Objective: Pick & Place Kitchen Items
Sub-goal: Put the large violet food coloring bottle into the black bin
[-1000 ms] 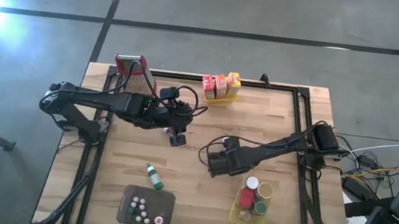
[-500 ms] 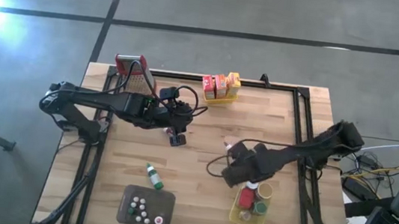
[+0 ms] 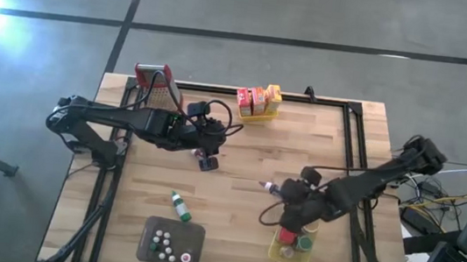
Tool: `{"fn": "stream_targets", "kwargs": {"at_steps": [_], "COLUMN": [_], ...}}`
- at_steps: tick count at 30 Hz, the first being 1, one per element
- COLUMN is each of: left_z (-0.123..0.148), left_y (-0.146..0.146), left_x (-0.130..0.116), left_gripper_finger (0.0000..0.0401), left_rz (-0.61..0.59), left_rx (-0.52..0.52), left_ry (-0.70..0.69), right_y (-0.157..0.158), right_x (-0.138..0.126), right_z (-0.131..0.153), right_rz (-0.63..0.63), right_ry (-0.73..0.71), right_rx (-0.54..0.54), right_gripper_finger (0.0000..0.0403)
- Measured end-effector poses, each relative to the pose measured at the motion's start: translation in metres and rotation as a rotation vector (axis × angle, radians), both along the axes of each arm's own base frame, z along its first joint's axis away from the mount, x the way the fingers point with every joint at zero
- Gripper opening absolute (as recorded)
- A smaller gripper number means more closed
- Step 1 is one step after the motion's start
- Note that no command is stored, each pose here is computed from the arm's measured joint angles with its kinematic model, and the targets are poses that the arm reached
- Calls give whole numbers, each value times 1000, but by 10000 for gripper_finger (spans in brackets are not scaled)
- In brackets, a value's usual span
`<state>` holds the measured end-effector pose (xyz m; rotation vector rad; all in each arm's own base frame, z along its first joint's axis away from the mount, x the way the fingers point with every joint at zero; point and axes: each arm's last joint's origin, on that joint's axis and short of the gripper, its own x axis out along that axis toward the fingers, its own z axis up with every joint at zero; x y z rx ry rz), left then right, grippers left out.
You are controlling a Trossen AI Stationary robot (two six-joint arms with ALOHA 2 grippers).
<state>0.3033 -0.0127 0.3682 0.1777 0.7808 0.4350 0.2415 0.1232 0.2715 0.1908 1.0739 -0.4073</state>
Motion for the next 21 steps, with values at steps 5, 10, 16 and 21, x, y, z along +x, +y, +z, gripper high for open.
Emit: {"fn": "stream_targets", "kwargs": {"at_steps": [5,10,16,21], "left_z": [1,3,3,1], "left_y": [0,0,0,-2], "left_x": [1,3,3,5], "left_gripper_finger": [168,168,168,168], "left_rz": [20,36,64,71], "left_rx": [-16,-37,-50,-178], "left_ry": [-25,-72,-90,-128], "right_y": [2,1,-1,-5], "right_x": [-7,-8,-11,-18], "right_z": [6,3,-6,-7], "right_rz": [123,212,287,330], "right_ry": [9,44,93,99], "right_rx": [-36,-84,-131,-150], "right_gripper_finger": [146,139,143,143]}}
